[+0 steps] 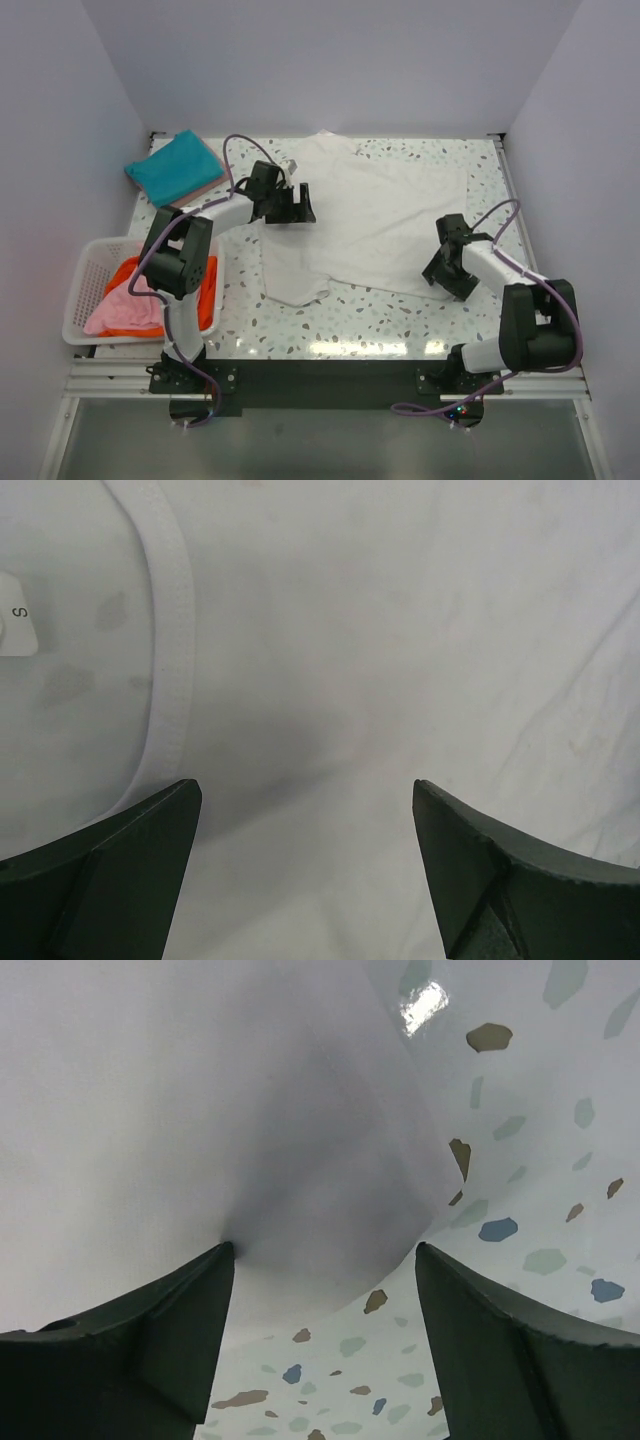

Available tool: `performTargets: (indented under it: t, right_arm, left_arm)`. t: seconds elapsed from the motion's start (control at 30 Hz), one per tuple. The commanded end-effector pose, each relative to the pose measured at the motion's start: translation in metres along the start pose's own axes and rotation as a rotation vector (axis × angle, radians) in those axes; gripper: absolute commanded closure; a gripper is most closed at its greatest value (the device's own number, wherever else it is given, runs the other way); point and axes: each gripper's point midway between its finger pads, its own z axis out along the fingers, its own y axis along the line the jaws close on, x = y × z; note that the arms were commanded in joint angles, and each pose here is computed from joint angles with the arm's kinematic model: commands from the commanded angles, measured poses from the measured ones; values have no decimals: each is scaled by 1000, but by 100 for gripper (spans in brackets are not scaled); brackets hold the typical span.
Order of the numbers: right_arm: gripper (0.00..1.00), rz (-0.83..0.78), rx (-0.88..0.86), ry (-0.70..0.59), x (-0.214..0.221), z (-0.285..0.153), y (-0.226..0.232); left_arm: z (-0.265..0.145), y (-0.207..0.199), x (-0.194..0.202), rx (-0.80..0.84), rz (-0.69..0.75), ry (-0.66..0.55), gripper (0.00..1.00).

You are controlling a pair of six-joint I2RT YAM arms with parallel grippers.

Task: Fold and stack the t-shirts
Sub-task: Flatten the tshirt out

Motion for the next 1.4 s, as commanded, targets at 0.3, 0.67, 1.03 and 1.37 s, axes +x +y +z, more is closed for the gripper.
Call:
performTargets:
  t: [0.3, 0.67, 1.03, 1.37]
  right_arm:
    - [59, -36, 47, -97, -34, -5, 1]
    - [88, -79, 84, -191, -60, -37, -11]
    - [99, -52, 102, -254, -84, -47, -9]
    - [67, -18, 73, -327, -108, -79, -7]
  left_arm:
    - [18, 31, 23, -92, -12, 41, 8]
    - [37, 69, 64, -209, -58, 138, 8]
    - [35, 71, 62, -218, -59, 141, 7]
    - [33, 66, 58, -195, -53, 140, 7]
